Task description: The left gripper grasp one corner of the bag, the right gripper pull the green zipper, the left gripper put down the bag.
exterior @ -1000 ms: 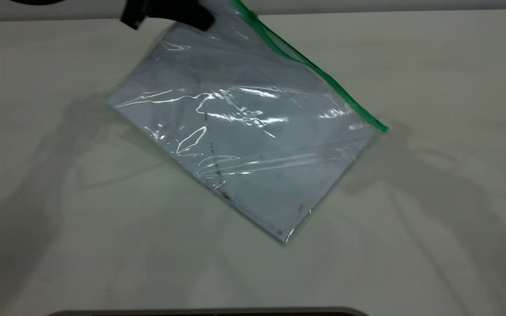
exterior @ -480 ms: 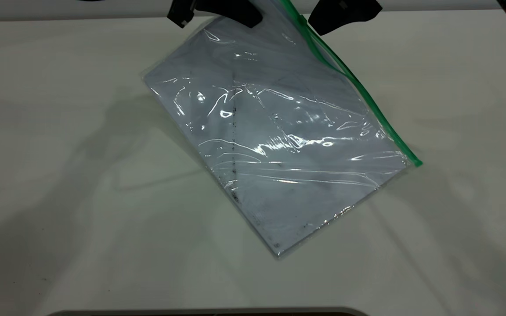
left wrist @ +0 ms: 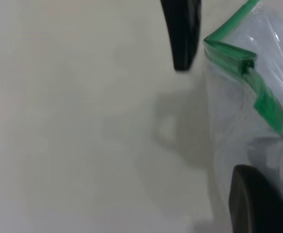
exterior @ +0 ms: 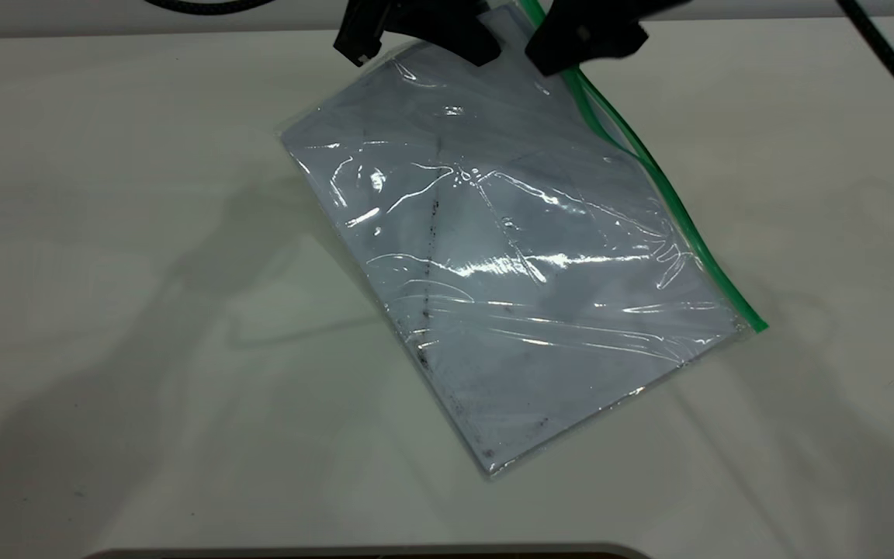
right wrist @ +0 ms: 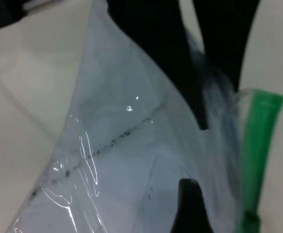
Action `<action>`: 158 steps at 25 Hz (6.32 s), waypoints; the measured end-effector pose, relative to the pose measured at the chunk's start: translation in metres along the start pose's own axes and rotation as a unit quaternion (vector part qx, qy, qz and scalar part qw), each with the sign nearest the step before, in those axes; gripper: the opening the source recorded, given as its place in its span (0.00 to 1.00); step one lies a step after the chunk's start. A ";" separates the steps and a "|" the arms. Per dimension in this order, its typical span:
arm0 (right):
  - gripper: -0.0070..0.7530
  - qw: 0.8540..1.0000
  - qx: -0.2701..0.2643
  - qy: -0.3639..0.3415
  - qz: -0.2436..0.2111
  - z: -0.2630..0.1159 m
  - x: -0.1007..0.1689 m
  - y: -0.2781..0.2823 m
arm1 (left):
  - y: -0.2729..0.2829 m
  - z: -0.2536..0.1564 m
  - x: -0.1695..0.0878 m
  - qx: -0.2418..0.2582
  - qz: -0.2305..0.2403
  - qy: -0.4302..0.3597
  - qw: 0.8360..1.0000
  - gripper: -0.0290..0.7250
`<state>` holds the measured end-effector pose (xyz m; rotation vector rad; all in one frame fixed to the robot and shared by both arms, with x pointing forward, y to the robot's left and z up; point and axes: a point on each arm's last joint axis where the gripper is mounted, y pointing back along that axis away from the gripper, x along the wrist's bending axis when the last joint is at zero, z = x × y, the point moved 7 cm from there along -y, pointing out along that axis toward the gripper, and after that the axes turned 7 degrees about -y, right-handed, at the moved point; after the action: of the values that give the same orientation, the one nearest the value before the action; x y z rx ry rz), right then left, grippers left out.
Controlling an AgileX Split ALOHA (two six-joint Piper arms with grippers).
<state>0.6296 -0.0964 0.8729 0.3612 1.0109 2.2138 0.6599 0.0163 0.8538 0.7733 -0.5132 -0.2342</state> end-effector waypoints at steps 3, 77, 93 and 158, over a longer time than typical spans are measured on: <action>0.76 1.000 0.002 -0.003 0.000 -0.003 -0.001 -0.004 | -0.001 0.001 0.001 0.003 0.001 -0.003 1.000 0.11; 0.07 0.997 0.048 -0.058 0.011 -0.048 -0.018 -0.042 | 0.031 -0.012 0.020 0.016 0.060 0.017 0.998 0.11; 0.08 0.982 0.103 -0.146 0.065 -0.098 -0.036 -0.044 | 0.034 -0.017 0.027 0.027 0.081 0.023 0.996 0.11; 0.73 0.964 0.125 -0.235 0.013 -0.071 -0.109 0.035 | 0.064 -0.018 0.069 0.067 0.228 0.292 0.926 0.77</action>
<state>0.6588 -0.2266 0.8548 0.9673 1.0168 1.8884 0.7292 0.0454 0.9131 0.7884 -0.1273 0.4627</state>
